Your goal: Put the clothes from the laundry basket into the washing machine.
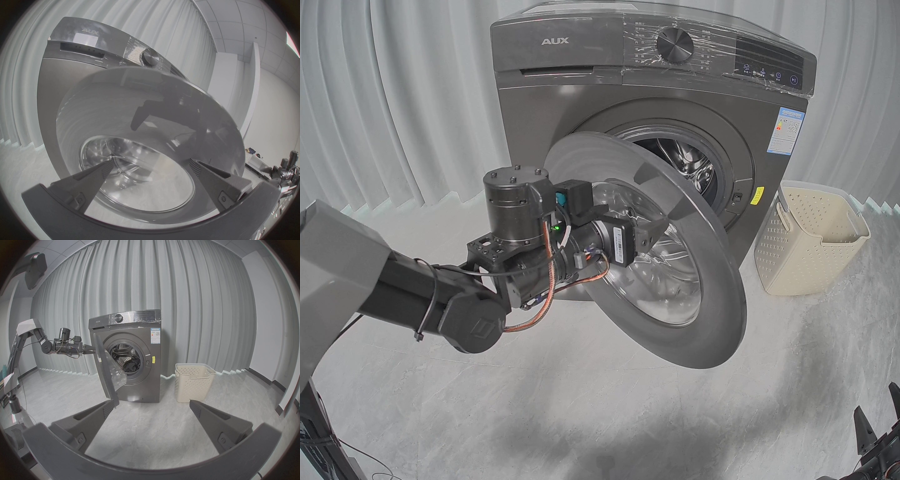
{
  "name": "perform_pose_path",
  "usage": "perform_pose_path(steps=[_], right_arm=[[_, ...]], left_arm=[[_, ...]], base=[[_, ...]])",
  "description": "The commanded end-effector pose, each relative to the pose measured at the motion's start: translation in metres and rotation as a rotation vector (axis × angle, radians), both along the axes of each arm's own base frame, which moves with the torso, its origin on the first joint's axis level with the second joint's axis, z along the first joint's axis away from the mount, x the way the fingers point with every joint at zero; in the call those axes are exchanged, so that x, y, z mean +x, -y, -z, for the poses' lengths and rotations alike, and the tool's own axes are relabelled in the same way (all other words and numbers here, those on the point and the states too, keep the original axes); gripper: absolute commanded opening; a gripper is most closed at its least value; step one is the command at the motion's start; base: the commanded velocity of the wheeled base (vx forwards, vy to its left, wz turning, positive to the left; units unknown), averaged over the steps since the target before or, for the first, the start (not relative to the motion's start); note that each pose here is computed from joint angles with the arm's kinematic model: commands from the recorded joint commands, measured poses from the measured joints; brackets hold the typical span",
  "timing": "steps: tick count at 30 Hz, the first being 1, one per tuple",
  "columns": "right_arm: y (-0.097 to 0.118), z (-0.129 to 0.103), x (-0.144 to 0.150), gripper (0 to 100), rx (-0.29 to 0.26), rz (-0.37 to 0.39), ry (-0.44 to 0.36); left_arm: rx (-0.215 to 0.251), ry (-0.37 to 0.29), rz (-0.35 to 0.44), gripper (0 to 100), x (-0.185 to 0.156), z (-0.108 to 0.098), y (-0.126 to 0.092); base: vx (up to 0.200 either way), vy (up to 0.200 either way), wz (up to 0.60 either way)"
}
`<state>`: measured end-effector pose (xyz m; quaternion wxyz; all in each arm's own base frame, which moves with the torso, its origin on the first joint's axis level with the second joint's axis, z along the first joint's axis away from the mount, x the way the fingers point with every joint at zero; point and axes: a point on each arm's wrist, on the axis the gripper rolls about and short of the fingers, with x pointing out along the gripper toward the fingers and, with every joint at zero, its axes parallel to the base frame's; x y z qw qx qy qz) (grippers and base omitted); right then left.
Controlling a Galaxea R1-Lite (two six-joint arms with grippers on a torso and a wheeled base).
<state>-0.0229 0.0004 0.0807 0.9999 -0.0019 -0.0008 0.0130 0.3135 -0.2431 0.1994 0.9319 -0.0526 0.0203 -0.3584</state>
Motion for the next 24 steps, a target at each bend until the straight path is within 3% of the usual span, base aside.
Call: perform_pose_path(steps=[1, 5, 8, 16, 24], right_arm=[[0.000, 0.005, 0.000, 100, -0.001, 0.000, -0.001], [0.000, 0.005, 0.000, 100, -0.001, 0.000, -0.001], [0.000, 0.005, 0.000, 100, -0.001, 0.000, -0.001], [0.000, 0.005, 0.000, 100, -0.001, -0.002, -0.001], [0.000, 0.005, 0.000, 100, -0.001, 0.000, -0.001]], left_arm=[[-0.038, -0.005, -0.044, 100, 0.022, 0.006, 0.014], [-0.100, 0.008, -0.157, 100, 0.041, 0.004, 0.021], [-0.134, -0.003, -0.170, 100, 0.041, 0.001, 0.021], [-0.090, -0.050, -0.160, 100, -0.003, -0.004, -0.006], [-0.058, -0.069, -0.089, 100, -0.104, -0.016, -0.071]], base=[[0.000, 0.000, 0.00], [0.000, 0.000, 0.00], [0.000, 0.000, 0.00], [0.000, 0.000, 0.00], [0.000, 0.000, 0.00]])
